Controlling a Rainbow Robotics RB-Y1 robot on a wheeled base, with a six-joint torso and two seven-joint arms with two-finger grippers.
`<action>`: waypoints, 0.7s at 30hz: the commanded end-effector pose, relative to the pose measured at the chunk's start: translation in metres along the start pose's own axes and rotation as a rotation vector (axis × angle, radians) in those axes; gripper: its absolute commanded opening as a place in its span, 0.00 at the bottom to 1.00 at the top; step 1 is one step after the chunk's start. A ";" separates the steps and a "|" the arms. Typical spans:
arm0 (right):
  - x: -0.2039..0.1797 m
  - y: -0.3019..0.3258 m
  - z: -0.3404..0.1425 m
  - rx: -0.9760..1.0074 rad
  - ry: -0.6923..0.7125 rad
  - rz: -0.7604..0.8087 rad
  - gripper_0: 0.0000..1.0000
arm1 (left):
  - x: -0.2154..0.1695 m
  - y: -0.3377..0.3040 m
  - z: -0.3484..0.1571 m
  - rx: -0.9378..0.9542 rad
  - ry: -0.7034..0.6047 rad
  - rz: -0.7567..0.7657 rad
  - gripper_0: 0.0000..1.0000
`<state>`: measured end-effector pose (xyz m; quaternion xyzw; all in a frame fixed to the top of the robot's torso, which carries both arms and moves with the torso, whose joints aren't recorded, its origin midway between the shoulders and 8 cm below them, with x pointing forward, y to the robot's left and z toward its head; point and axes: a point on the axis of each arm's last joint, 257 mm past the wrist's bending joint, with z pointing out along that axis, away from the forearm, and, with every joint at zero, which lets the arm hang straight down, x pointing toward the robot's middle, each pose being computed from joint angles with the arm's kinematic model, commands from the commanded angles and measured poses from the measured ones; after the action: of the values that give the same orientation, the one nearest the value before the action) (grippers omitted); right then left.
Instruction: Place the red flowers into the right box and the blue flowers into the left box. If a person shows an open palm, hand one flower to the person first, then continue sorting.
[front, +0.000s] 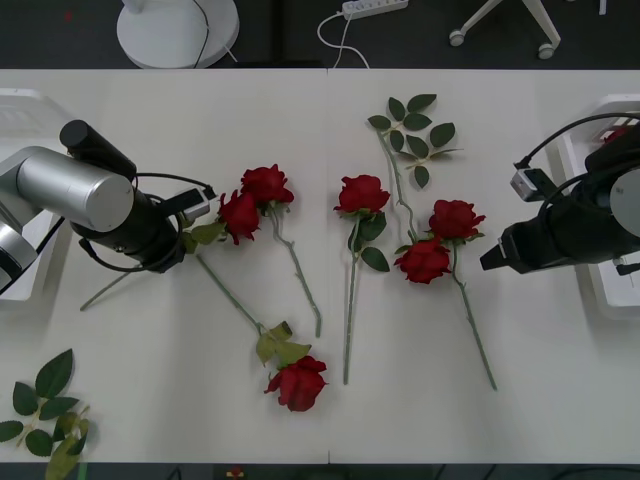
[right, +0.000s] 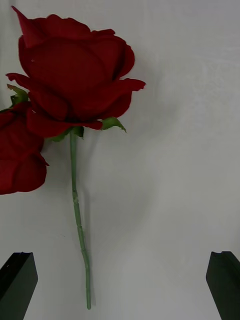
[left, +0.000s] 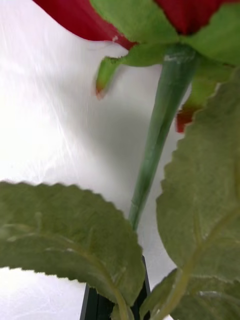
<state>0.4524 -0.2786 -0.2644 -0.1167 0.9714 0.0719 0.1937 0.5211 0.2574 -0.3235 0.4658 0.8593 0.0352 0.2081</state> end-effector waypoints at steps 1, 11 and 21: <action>-0.022 0.031 0.008 -0.045 -0.042 0.020 1.00 | -0.049 0.028 -0.059 -0.021 -0.173 0.013 0.00; -0.030 0.032 0.046 -0.020 -0.056 0.027 1.00 | -0.159 -0.001 -0.171 0.210 -0.631 -0.128 0.00; -0.026 0.019 0.074 0.066 -0.049 0.008 1.00 | -0.246 -0.051 -0.239 0.418 -0.941 -0.208 0.00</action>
<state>0.4818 -0.2669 -0.3308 -0.1136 0.9721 0.0284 0.2033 0.5090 0.0912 -0.0894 0.3665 0.7472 -0.3403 0.4376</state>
